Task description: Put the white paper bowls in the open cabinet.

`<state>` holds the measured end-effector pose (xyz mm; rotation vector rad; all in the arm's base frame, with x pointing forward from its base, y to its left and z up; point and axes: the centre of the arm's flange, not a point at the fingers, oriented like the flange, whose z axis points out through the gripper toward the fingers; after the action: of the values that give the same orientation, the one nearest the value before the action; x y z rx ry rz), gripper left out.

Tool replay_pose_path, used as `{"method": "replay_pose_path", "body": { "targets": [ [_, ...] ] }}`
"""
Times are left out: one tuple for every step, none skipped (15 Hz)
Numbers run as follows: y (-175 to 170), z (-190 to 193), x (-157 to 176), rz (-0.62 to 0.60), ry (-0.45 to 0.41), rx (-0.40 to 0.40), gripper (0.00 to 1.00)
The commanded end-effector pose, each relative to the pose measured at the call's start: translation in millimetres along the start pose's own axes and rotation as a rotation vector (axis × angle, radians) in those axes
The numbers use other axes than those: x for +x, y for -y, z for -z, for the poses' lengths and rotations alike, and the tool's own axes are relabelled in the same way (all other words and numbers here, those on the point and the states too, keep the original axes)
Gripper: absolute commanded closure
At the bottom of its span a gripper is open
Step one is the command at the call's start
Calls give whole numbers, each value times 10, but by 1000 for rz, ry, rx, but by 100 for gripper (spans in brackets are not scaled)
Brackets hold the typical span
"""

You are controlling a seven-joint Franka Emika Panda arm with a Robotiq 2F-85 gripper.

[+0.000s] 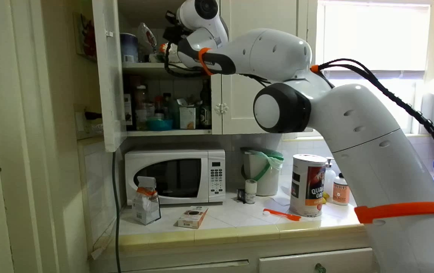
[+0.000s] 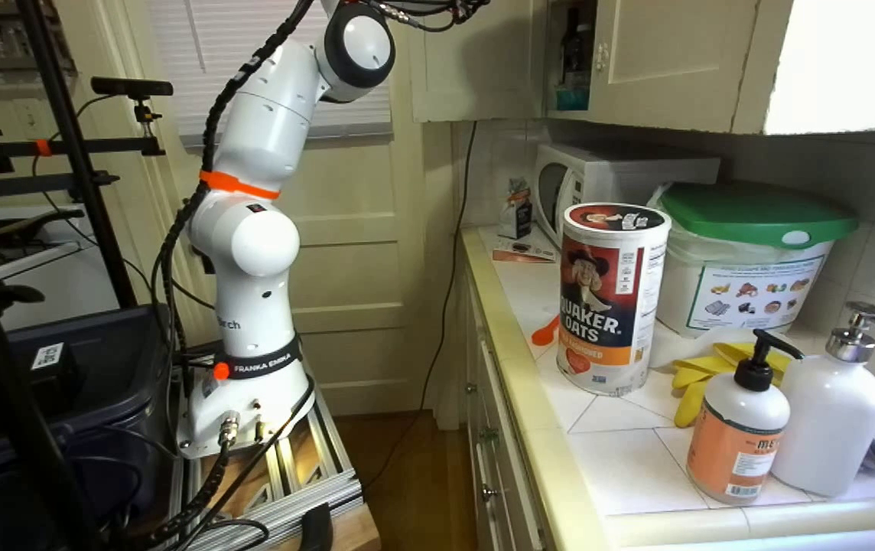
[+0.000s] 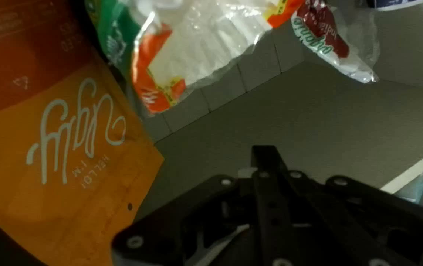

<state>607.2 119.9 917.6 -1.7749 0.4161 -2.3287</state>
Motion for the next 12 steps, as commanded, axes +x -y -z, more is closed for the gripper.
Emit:
{"method": "replay_pose_path", "body": {
  "targets": [
    [65,199,258,-26,120,-51,100],
    [82,263,335,-23,152,-65,100],
    [103,337,434,-31,202,-78,100],
    [118,412,533,-26,243,-95,100],
    [121,503,649,-20,294,-113,100],
    [128,592,747,-8,335,-130,100],
    [116,695,851,-1,383,-156,100],
    [106,793,954,6,431,-182,100],
    [75,894,1028,5,482,-207,100],
    [60,1005,1116,4,536,-235,100],
    [21,1113,1166,2,591,-261,100],
    [-22,1220,1201,1,647,-287,100]
  ]
}}
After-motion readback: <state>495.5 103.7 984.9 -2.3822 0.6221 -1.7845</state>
